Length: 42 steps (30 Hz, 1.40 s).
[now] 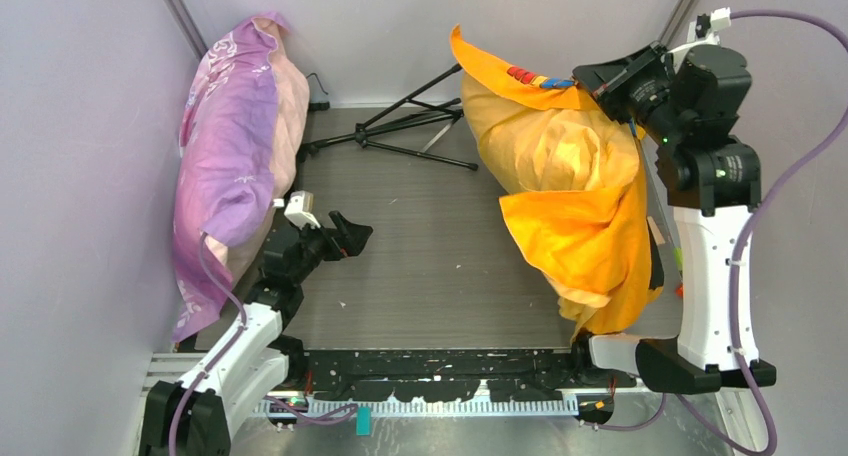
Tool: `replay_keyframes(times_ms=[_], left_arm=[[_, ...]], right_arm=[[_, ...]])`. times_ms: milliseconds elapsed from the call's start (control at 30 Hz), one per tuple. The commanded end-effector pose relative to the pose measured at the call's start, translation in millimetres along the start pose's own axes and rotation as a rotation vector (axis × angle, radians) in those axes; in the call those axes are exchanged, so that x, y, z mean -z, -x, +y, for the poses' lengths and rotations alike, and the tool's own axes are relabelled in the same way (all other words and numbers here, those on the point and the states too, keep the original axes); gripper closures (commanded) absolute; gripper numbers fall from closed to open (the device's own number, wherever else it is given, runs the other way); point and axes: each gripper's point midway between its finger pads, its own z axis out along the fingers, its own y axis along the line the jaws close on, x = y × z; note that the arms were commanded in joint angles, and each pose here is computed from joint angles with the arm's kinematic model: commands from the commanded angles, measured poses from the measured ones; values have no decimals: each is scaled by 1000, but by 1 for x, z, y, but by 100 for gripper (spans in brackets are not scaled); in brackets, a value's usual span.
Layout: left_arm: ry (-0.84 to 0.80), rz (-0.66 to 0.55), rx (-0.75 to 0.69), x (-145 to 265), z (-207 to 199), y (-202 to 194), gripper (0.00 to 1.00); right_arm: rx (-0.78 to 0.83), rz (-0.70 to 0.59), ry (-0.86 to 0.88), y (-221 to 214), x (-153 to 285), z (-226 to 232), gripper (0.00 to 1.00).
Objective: Remove the pillowcase from the pillow
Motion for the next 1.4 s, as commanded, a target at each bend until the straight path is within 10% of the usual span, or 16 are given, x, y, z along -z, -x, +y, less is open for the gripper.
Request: replay_keyframes(times_ms=[0, 200, 433, 567, 867, 1033, 1367], left_arm=[[-32, -43, -22, 3, -8, 11, 3], [-32, -50, -27, 6, -9, 12, 3], [-33, -64, -30, 8, -10, 14, 3], [-34, -60, -22, 7, -10, 13, 3], [-62, -25, -7, -1, -13, 7, 3], [-77, 10, -1, -5, -15, 3, 3], [127, 277, 389, -4, 0, -43, 0]], right_arm=[[-11, 36, 277, 7, 55, 74, 100], [-7, 54, 243, -11, 56, 50, 97], [142, -454, -320, 25, 97, -107, 84], [226, -522, -551, 19, 117, -167, 84], [308, -106, -276, -50, 74, -134, 79], [296, 148, -142, -94, 57, -117, 12], [337, 711, -17, -217, 75, -125, 10]])
